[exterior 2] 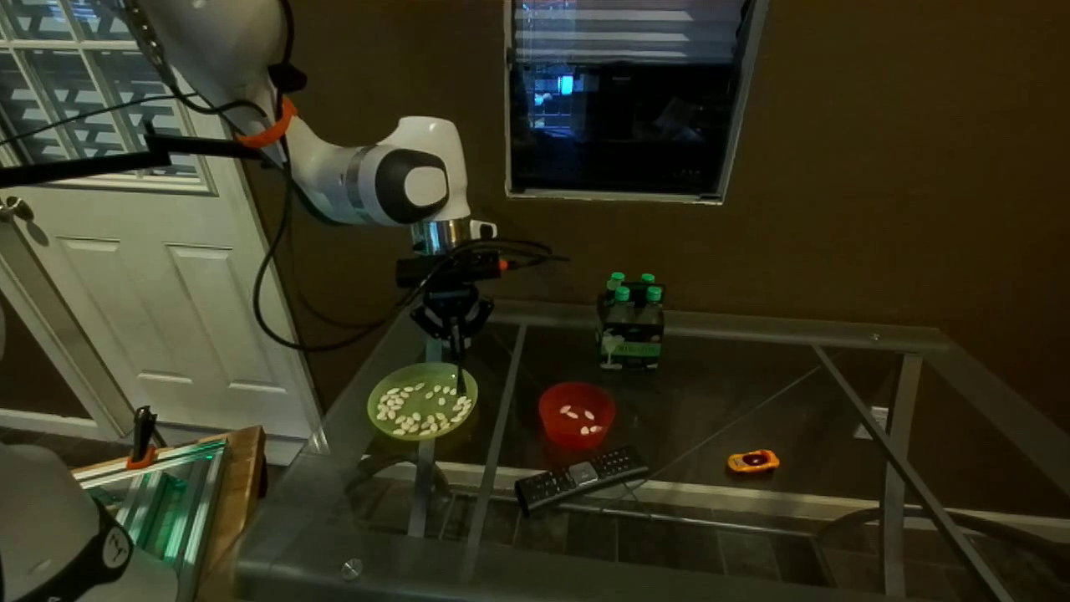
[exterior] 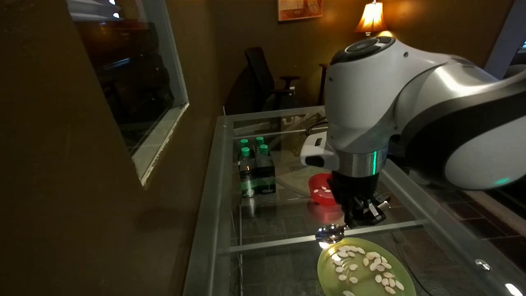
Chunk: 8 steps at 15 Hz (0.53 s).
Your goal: Put the spoon on the table
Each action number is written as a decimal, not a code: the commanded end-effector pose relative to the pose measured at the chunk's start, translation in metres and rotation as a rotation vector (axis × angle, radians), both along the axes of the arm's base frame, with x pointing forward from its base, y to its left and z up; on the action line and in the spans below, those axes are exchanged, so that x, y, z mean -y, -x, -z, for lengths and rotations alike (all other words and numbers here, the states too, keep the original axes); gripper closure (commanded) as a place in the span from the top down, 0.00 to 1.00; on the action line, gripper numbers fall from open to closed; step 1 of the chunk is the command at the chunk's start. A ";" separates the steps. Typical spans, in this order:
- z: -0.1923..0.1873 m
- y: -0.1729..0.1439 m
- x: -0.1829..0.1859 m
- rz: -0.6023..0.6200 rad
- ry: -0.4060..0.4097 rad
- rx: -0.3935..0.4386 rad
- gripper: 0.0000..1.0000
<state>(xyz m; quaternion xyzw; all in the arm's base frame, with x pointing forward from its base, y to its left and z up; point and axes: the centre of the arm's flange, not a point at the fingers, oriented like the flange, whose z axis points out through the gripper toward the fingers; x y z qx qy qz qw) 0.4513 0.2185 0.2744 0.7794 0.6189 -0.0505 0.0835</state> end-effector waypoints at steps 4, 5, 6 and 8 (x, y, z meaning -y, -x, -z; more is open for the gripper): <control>-0.014 -0.019 0.004 -0.102 -0.046 0.033 0.09; -0.015 -0.021 0.005 -0.110 -0.051 0.037 0.09; -0.015 -0.021 0.006 -0.114 -0.053 0.037 0.09; -0.015 -0.021 0.006 -0.117 -0.053 0.037 0.09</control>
